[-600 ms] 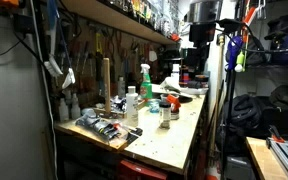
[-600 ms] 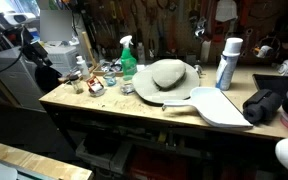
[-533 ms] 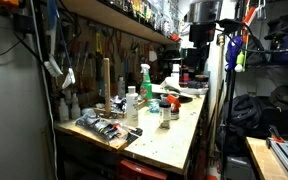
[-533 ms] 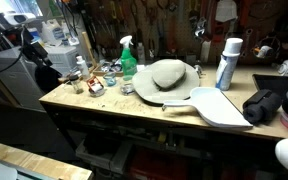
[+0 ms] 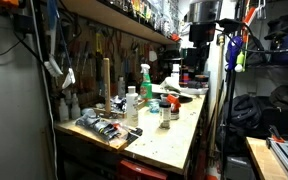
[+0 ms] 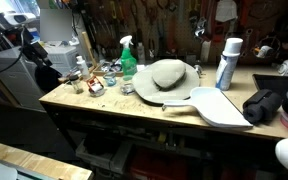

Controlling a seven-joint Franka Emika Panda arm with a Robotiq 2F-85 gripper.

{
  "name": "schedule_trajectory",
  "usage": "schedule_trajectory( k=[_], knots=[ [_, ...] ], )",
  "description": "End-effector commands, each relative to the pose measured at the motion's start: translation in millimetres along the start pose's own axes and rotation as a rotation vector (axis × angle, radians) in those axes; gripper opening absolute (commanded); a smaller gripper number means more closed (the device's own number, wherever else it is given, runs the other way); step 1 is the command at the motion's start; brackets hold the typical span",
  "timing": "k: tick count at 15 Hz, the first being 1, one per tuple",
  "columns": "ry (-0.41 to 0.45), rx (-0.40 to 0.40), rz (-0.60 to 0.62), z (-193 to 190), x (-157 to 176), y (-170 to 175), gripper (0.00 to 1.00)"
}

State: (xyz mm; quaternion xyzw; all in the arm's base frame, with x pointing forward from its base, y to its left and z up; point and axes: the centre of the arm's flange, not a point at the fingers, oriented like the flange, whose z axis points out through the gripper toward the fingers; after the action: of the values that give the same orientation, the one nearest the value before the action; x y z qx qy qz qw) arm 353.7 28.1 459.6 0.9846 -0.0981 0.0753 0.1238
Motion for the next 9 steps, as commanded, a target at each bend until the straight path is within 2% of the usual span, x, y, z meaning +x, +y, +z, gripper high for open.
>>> schedule_trajectory(
  k=[1,4,9],
  knots=[
    [0.026,0.09,0.15,-5,22,-13,1.0],
    [0.045,0.215,0.253,-16,57,-25,1.0],
    [0.195,0.289,0.372,-25,123,-29,1.0]
  ],
)
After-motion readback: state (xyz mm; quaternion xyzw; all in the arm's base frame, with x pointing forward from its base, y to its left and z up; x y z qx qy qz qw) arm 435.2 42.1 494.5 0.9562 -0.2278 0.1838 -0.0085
